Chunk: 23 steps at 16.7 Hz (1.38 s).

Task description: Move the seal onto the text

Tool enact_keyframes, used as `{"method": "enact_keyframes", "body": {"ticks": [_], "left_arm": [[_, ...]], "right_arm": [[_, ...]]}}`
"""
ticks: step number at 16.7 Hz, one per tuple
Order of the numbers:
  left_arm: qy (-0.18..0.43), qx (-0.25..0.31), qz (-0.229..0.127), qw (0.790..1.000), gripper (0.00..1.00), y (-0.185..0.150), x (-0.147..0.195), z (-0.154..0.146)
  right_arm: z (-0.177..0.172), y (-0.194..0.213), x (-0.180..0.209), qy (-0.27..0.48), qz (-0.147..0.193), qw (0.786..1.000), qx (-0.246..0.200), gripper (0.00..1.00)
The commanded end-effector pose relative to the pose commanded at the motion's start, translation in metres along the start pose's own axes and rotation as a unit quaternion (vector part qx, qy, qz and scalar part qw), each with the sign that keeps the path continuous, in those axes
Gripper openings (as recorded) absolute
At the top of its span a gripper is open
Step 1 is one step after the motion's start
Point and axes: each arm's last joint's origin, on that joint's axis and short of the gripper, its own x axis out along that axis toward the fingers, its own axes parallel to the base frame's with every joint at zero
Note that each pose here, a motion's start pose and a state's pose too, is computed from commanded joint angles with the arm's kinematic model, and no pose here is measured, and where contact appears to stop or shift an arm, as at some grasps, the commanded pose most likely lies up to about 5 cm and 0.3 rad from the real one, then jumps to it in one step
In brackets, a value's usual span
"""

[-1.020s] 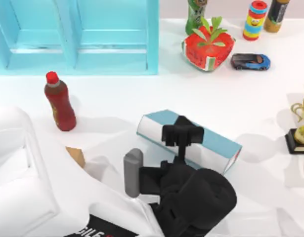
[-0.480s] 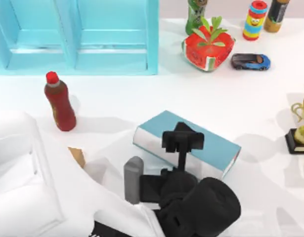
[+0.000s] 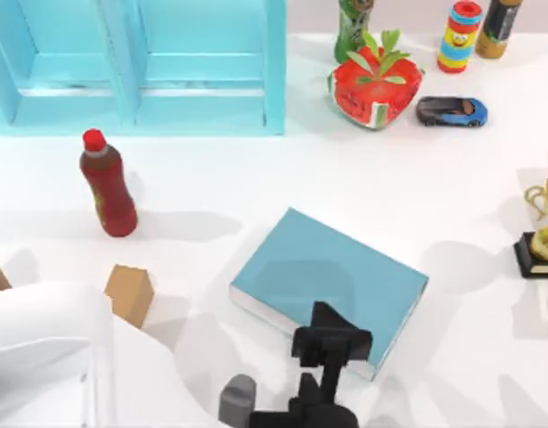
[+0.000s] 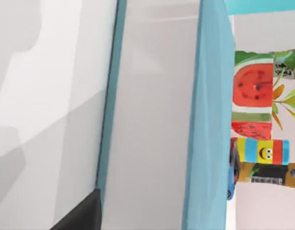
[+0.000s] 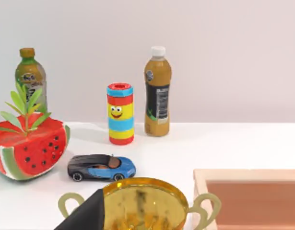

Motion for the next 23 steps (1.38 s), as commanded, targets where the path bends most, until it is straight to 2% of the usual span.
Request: {"method": "enact_keyframes", "body": {"ticks": [6, 10, 17, 20, 23], "left_arm": [[0.025, -0.021, -0.028, 0.999, 1.00, -0.005, -0.060, 0.005], [0.044, -0.040, -0.033, 0.998, 1.00, -0.011, -0.078, 0.007], [0.036, -0.041, -0.026, 0.998, 1.00, -0.019, -0.073, 0.009], [0.020, -0.048, -0.002, 0.999, 1.00, -0.050, -0.059, 0.019], [0.005, -0.044, 0.031, 0.999, 1.00, -0.094, -0.037, 0.044]], "right_arm": [[0.000, 0.000, 0.000, 0.000, 0.000, 1.000, 0.000, 1.00], [0.000, 0.000, 0.000, 0.000, 0.000, 1.000, 0.000, 1.00], [0.000, 0.000, 0.000, 0.000, 0.000, 1.000, 0.000, 1.00], [0.000, 0.000, 0.000, 0.000, 0.000, 1.000, 0.000, 1.00], [0.000, 0.000, 0.000, 0.000, 0.000, 1.000, 0.000, 1.00]]}}
